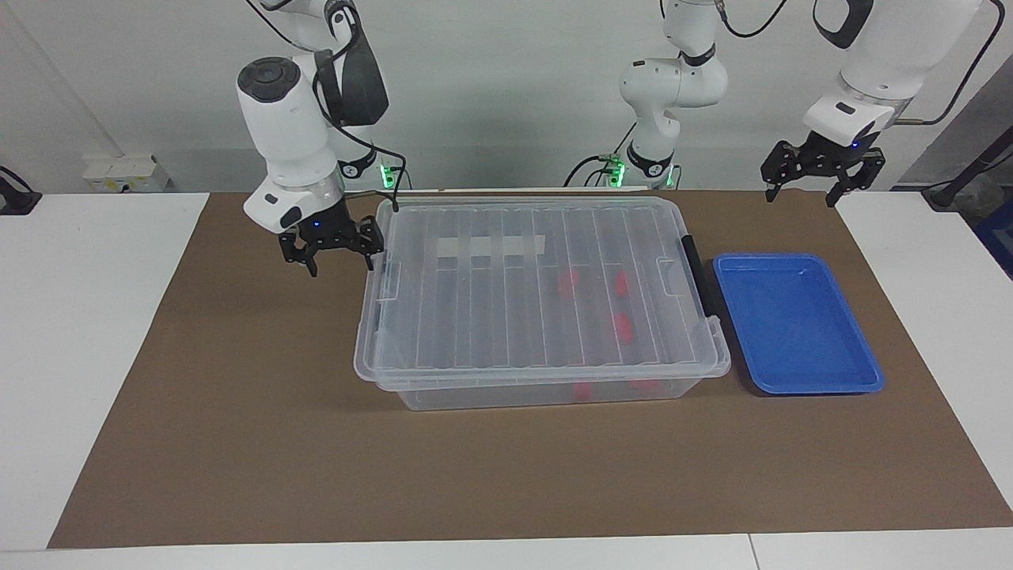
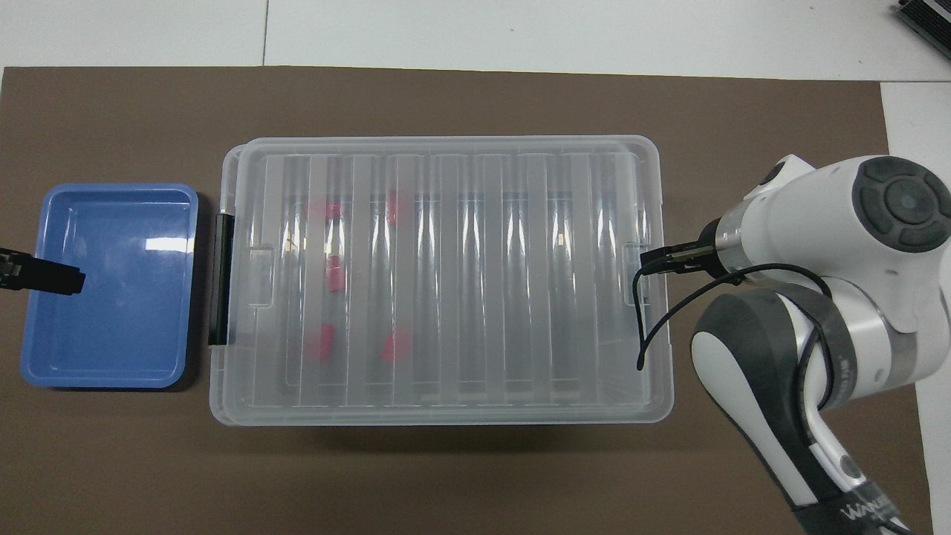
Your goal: Place red block in blue tray from box
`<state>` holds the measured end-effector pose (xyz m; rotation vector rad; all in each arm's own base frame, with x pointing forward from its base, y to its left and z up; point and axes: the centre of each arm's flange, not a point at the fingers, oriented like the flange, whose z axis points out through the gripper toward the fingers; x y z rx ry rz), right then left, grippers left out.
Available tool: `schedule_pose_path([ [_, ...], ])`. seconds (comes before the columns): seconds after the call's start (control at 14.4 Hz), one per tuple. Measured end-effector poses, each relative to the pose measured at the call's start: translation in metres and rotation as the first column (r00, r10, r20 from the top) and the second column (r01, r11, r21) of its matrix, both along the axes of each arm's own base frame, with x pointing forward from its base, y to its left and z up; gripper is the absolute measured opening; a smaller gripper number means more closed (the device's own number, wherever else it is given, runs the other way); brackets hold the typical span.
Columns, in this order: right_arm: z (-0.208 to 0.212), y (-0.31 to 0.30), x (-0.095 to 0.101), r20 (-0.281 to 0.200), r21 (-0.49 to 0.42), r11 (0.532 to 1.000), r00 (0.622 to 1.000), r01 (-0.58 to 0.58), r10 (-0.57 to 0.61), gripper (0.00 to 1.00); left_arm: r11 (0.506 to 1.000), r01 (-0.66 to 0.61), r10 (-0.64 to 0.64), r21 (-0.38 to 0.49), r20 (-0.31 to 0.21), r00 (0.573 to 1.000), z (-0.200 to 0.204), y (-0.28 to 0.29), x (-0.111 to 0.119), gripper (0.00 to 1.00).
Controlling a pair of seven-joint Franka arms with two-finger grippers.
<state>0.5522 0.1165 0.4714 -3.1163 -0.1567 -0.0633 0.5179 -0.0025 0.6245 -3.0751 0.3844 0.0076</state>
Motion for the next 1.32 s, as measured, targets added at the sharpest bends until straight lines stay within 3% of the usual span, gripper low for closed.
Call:
schedule_pose_path([
  [0.35, -0.017, 0.000, -0.002, -0.030, -0.004, 1.000, 1.000, -0.002, 0.001, 1.00, 1.000, 0.000, 0.000, 0.000, 0.000, 1.000, 0.000, 0.000, 0.000, 1.00],
  [1.32, -0.020, -0.009, 0.001, -0.018, -0.015, 1.000, 1.000, 0.008, -0.008, 1.00, 1.000, 0.000, 0.000, 0.000, 0.000, 1.000, 0.000, 0.000, 0.000, 1.00],
])
